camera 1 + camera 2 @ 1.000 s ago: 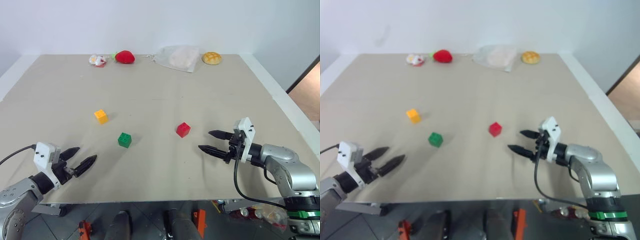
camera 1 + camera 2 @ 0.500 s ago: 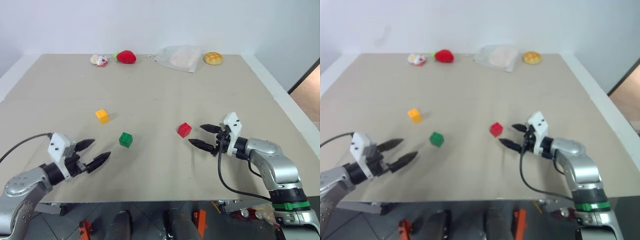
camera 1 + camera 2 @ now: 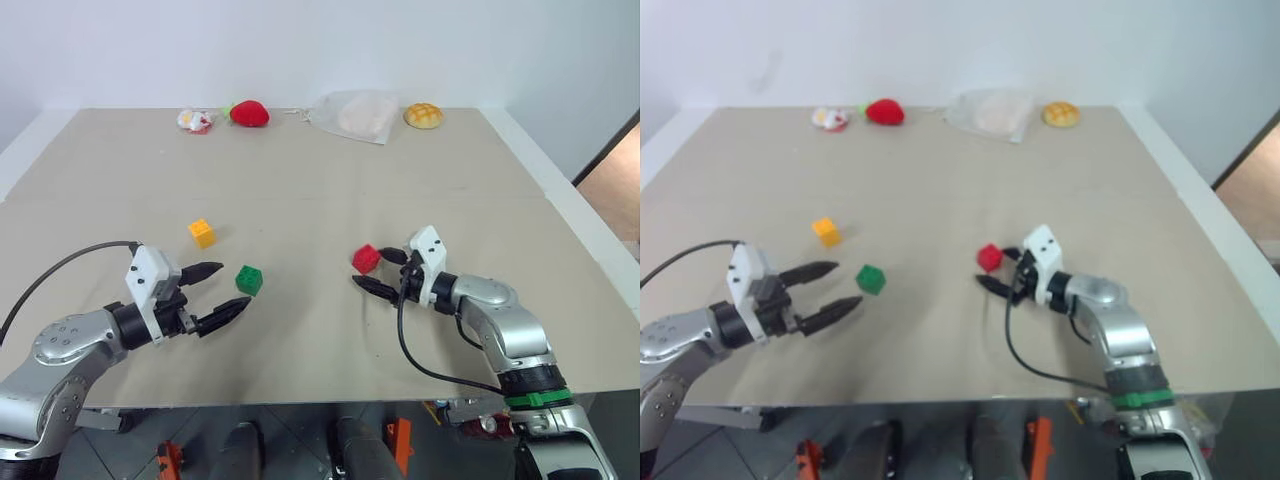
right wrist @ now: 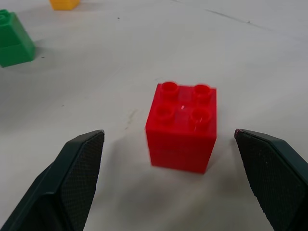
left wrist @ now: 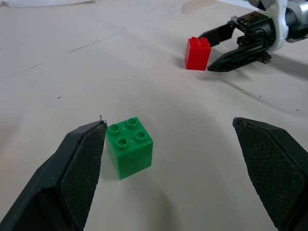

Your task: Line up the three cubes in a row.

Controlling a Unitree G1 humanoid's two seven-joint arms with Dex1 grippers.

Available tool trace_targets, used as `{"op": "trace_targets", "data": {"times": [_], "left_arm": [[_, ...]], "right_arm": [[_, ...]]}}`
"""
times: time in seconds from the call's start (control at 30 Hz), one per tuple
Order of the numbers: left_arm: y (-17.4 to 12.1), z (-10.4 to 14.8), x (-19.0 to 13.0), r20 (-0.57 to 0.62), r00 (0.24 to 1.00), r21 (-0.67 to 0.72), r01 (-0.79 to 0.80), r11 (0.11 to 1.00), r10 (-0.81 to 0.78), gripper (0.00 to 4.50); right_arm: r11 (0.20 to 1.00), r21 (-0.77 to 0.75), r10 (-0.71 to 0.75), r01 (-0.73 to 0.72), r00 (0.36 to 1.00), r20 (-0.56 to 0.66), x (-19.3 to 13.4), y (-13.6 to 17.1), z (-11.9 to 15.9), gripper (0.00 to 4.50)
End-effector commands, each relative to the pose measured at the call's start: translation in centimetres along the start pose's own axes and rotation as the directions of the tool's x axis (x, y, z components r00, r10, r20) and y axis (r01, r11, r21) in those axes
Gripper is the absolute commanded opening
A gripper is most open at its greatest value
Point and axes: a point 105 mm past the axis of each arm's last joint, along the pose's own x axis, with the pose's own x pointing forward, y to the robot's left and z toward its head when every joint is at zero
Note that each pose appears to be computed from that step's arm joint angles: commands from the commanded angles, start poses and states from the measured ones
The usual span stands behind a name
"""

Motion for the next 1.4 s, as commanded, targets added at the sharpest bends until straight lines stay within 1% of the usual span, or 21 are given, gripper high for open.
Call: {"op": "trace_targets", "data": {"times": [0.03, 0.1, 0.2, 0.23, 0.27, 0.3, 0.43, 0.57, 0.63, 0.77, 0.87, 0.9, 0.97, 1.03, 1.13, 1.27, 1.4], "left_arm": [[0.0, 0.8, 0.1, 0.035, 0.999, 0.023, -0.007, 1.000, 0.006, 4.33], [-0.1, 0.9, 0.2, 0.044, 0.999, 0.019, -0.012, 1.000, 0.011, 4.33], [0.2, 1.3, 0.2, 0.081, 0.996, -0.014, -0.041, 0.999, 0.042, 4.38], [0.3, 1.4, 0.1, 0.092, 0.994, -0.025, -0.051, 0.998, 0.053, 4.38], [0.4, 1.5, 0.1, 0.099, 0.993, -0.033, -0.059, 0.998, 0.062, 4.38], [0.5, 1.6, 0.0, 0.104, 0.992, -0.040, -0.065, 0.997, 0.069, 4.38], [0.8, 1.6, -0.3, 0.108, 0.990, -0.067, -0.081, 0.994, 0.088, 4.38], [1.1, 1.3, -0.4, 0.102, 0.990, -0.085, -0.085, 0.993, 0.093, 4.38], [1.1, 1.2, -0.4, 0.097, 0.991, -0.091, -0.083, 0.992, 0.092, 4.38], [1.4, 0.8, -0.4, 0.086, 0.993, -0.104, -0.074, 0.992, 0.083, 4.38], [1.4, 0.4, -0.3, 0.075, 0.995, -0.112, -0.061, 0.992, 0.069, 4.38], [1.5, 0.3, -0.3, 0.072, 0.995, -0.112, -0.058, 0.992, 0.067, 4.38], [1.6, 0.2, -0.3, 0.072, 0.995, -0.119, -0.059, 0.991, 0.068, 4.38], [1.7, 0.2, -0.2, 0.074, 0.995, -0.123, -0.060, 0.991, 0.070, 4.38], [1.3, 0.1, -0.2, 0.074, 0.995, -0.126, -0.056, 0.990, 0.066, 4.38], [1.0, -0.4, -0.3, 0.063, 0.996, -0.131, -0.060, 0.990, 0.069, 4.38], [0.8, -0.7, -0.4, 0.051, 0.996, -0.132, -0.064, 0.989, 0.071, 4.38]], "right_arm": [[0.999, -0.037, -0.014, 0.015, 1.000, 0.026, 0.6, -0.3, 0.9, 4.50], [0.999, -0.039, -0.030, 0.031, 0.999, 0.030, 0.9, -0.7, 1.0, 4.50], [0.999, -0.046, 0.003, -0.001, 0.999, 0.052, 1.1, -0.4, 1.3, 3.75], [0.999, -0.050, 0.016, -0.013, 0.998, 0.058, 1.1, -0.2, 1.4, 3.31], [0.998, -0.053, 0.022, -0.019, 0.998, 0.060, 1.1, -0.2, 1.4, 3.01], [0.998, -0.056, 0.027, -0.024, 0.998, 0.062, 1.0, -0.2, 1.4, 2.58], [0.996, -0.068, 0.069, -0.065, 0.996, 0.056, 0.9, 0.1, 1.4, 1.27], [0.974, -0.102, 0.204, -0.204, 0.979, -0.016, 0.3, 1.4, 0.6, 1.26], [0.946, -0.115, 0.300, -0.302, 0.953, -0.037, -0.4, 2.2, 0.6, 1.26], [0.866, -0.154, 0.468, -0.475, 0.880, -0.082, -1.3, 3.2, 1.4, 1.26], [0.779, -0.179, 0.588, -0.601, 0.799, -0.124, -1.9, 4.2, 1.6, 1.26], [0.753, -0.184, 0.615, -0.631, 0.775, -0.142, -2.1, 4.4, 1.5, 1.26], [0.724, -0.195, 0.635, -0.662, 0.750, -0.186, -1.9, 4.3, 1.0, 1.26], [0.712, -0.217, 0.633, -0.668, 0.744, -0.214, -1.4, 3.9, 0.6, 1.26], [0.719, -0.231, 0.622, -0.656, 0.755, -0.207, -0.3, 3.3, 0.6, 1.26], [0.783, -0.275, 0.532, -0.557, 0.830, -0.166, 1.7, 1.7, 1.2, 1.26], [0.801, -0.286, 0.509, -0.526, 0.850, -0.137, 1.9, 0.8, 2.0, 1.26]]}}
